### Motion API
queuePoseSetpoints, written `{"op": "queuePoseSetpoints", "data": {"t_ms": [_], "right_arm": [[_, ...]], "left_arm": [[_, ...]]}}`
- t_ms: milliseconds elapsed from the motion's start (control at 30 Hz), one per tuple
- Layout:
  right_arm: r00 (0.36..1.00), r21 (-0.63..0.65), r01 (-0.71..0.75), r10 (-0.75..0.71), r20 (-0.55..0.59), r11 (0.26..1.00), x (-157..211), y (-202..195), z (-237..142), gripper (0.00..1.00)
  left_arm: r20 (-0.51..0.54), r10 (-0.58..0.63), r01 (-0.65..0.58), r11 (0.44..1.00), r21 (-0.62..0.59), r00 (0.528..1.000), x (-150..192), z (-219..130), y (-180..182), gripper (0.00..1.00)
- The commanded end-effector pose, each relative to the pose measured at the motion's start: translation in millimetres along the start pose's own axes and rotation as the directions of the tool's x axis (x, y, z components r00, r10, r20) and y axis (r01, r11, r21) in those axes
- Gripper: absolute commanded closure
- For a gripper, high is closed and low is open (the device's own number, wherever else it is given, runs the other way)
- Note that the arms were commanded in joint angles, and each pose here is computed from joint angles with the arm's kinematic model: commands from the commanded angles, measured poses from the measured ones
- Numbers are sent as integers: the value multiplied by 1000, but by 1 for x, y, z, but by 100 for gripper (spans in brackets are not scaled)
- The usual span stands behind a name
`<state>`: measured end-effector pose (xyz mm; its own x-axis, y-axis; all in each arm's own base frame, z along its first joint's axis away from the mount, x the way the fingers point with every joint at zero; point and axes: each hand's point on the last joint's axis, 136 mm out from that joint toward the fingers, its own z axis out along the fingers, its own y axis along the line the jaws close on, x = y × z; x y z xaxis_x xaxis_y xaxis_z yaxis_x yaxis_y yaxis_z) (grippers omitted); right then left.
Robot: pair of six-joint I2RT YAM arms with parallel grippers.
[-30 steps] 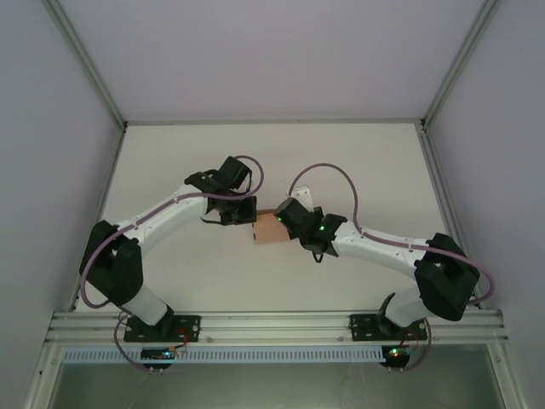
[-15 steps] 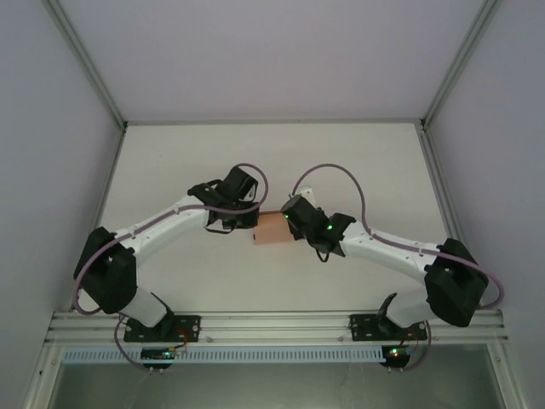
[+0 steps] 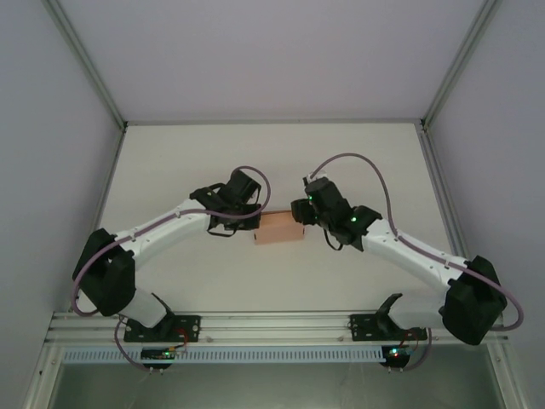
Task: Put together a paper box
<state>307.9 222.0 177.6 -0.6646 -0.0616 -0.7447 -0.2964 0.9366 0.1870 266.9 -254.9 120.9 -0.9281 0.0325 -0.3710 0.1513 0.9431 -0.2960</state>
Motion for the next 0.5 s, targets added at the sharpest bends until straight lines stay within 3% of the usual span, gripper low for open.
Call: {"op": "queuePoseSetpoints", "data": {"t_ms": [0,300,467], "right_arm": [[1000,-46,-16,15,-19,999,-6,9,12,42],[991,52,-56,62,-117,997,44,-16,32,43],[981,65,-103,113,-161,992,76,-23,41,45]], "left_arm": [[-148,6,-23,993,-114,989,39,22,27,97],[-142,75,-92,989,-119,987,30,9,25,86],[-124,157,-162,986,-32,980,19,-8,7,71]]}}
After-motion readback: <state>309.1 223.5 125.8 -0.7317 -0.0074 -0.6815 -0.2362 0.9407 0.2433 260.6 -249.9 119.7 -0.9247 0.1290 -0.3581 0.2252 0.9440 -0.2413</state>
